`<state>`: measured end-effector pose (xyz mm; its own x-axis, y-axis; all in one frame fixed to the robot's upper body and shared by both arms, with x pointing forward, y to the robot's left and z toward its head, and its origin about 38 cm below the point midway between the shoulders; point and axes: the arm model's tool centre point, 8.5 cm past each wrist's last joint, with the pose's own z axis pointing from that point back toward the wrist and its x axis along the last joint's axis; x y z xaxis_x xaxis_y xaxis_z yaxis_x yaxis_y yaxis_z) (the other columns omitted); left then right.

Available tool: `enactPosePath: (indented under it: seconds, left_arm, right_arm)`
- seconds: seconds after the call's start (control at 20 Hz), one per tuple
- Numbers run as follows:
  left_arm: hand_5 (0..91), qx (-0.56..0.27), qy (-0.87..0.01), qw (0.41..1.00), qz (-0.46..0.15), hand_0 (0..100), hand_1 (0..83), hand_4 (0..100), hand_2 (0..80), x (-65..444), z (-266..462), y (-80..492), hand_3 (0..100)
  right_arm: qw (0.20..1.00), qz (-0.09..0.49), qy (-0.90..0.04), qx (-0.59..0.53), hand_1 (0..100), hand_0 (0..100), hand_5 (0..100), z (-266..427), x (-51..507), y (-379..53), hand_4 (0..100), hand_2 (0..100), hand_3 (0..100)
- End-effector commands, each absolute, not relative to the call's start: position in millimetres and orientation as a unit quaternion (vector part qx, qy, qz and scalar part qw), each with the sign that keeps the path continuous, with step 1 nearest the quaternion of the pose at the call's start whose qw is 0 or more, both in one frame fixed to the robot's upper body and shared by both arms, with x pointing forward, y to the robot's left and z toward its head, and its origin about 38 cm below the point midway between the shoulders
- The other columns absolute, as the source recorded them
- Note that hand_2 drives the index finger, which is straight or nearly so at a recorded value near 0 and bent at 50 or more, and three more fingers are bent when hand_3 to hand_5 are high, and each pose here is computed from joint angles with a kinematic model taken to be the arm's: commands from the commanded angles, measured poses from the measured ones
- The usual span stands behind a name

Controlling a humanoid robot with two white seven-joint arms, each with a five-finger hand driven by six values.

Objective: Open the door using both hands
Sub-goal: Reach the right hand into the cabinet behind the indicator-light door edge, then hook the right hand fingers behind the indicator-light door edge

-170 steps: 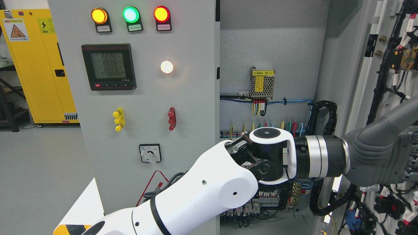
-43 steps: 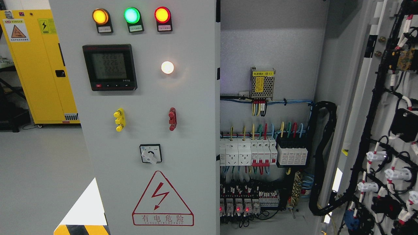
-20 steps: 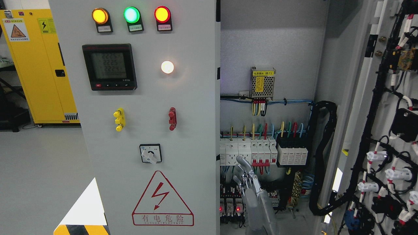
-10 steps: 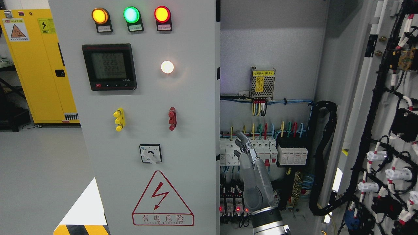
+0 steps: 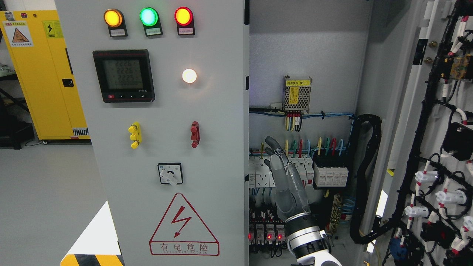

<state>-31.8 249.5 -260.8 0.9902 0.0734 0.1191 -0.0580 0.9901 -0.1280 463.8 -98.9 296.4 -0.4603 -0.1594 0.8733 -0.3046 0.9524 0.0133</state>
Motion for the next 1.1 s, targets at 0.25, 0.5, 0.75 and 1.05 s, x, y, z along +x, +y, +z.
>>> enactPosePath:
  seconds: [0.25, 0.5, 0.75, 1.05]
  left_arm:
    - [0.0, -0.050, -0.062, 0.996, 0.030, 35, 22.9, 0, 0.0, -32, -260, 266, 0]
    - [0.0, -0.051, -0.062, 0.996, 0.031, 35, 22.9, 0, 0.0, -32, -260, 265, 0]
    - [0.0, -0.053, -0.063, 0.996, 0.031, 35, 22.9, 0, 0.0, -32, -260, 263, 0]
    - [0.0, -0.054, -0.061, 0.996, 0.030, 35, 22.8, 0, 0.0, -32, -260, 263, 0]
  right_arm:
    - [0.533, 0.077, -0.824, 0.177, 11, 21, 0, 298, 483, -107, 0, 0, 0]
    - [0.529, 0.089, -0.819, 0.201, 11, 21, 0, 305, 486, -108, 0, 0, 0]
    - [0.541, 0.104, -0.799, 0.240, 11, 21, 0, 302, 486, -106, 0, 0, 0]
    - [0.540, 0.122, -0.791, 0.261, 11, 21, 0, 301, 495, -113, 0, 0, 0]
